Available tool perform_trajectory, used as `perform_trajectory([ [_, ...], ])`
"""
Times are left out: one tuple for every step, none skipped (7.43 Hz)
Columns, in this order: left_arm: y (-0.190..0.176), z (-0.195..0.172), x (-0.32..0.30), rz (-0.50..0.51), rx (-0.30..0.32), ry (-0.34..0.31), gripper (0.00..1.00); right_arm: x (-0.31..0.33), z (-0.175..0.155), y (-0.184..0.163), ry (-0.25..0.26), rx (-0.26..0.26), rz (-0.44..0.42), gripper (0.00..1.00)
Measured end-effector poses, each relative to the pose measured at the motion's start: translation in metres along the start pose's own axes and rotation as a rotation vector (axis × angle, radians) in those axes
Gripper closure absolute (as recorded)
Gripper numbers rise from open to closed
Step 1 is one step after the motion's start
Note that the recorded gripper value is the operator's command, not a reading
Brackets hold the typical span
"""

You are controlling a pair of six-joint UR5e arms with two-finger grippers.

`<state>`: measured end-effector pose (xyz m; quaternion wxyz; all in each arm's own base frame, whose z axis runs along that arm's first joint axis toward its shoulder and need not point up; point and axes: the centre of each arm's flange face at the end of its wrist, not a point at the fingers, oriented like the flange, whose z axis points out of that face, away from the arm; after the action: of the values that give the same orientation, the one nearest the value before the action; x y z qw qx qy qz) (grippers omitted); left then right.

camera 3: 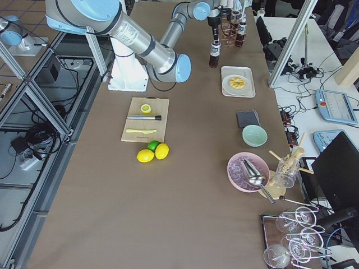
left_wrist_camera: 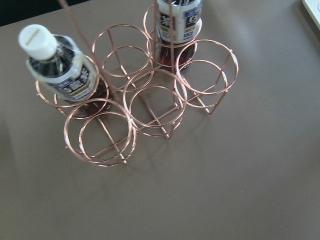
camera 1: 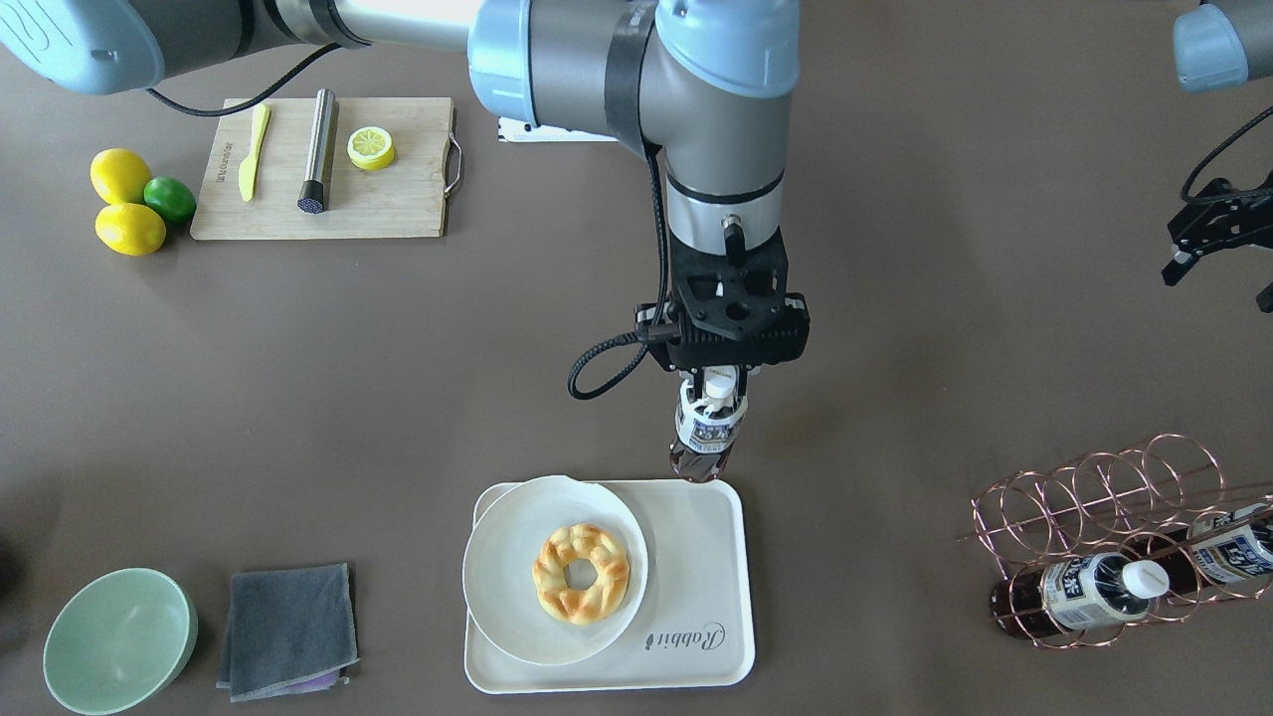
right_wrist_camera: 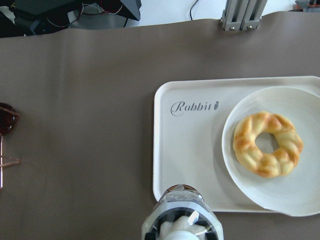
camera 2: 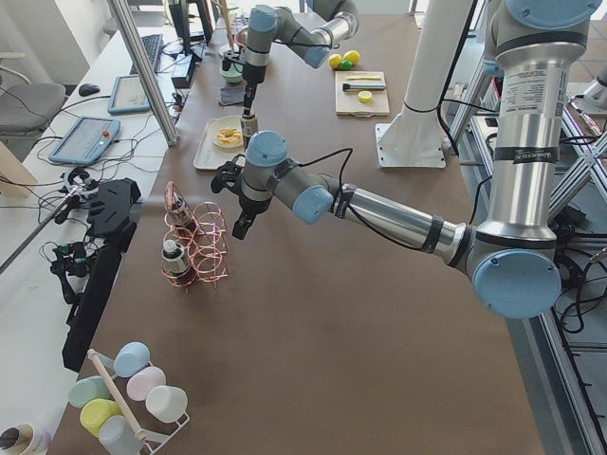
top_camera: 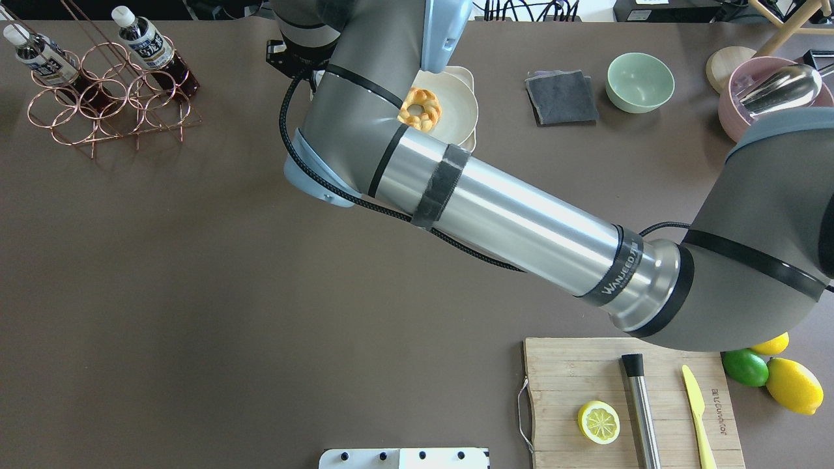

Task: Place tea on tray
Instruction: 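Carry the tea bottle with the right gripper onto the white tray beside the plate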

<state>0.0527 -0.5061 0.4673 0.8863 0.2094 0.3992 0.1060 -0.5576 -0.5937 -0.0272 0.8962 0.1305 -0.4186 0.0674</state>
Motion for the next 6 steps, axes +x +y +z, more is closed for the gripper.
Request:
perform_trajectory([
  [0.013,-0.011,-0.033,0.021,0.000,-0.002,0.04,-0.009,0.015,-0.032,0.005,0.014,0.015,1.00],
  [0.024,-0.020,-0.058,0.033,0.003,-0.001,0.04,-0.010,0.028,-0.054,0.013,0.024,0.028,1.00],
  [0.031,-0.025,-0.073,0.040,0.005,0.000,0.04,-0.006,0.041,-0.071,0.021,0.031,0.038,1.00],
  [0.034,-0.027,-0.080,0.042,0.006,0.001,0.04,-0.005,0.051,-0.080,0.034,0.030,0.043,1.00],
  [0.035,-0.028,-0.082,0.043,0.007,0.001,0.04,-0.003,0.060,-0.085,0.039,0.032,0.045,0.98],
  [0.036,-0.027,-0.084,0.043,0.005,0.001,0.04,-0.003,0.064,-0.087,0.040,0.033,0.045,0.72],
])
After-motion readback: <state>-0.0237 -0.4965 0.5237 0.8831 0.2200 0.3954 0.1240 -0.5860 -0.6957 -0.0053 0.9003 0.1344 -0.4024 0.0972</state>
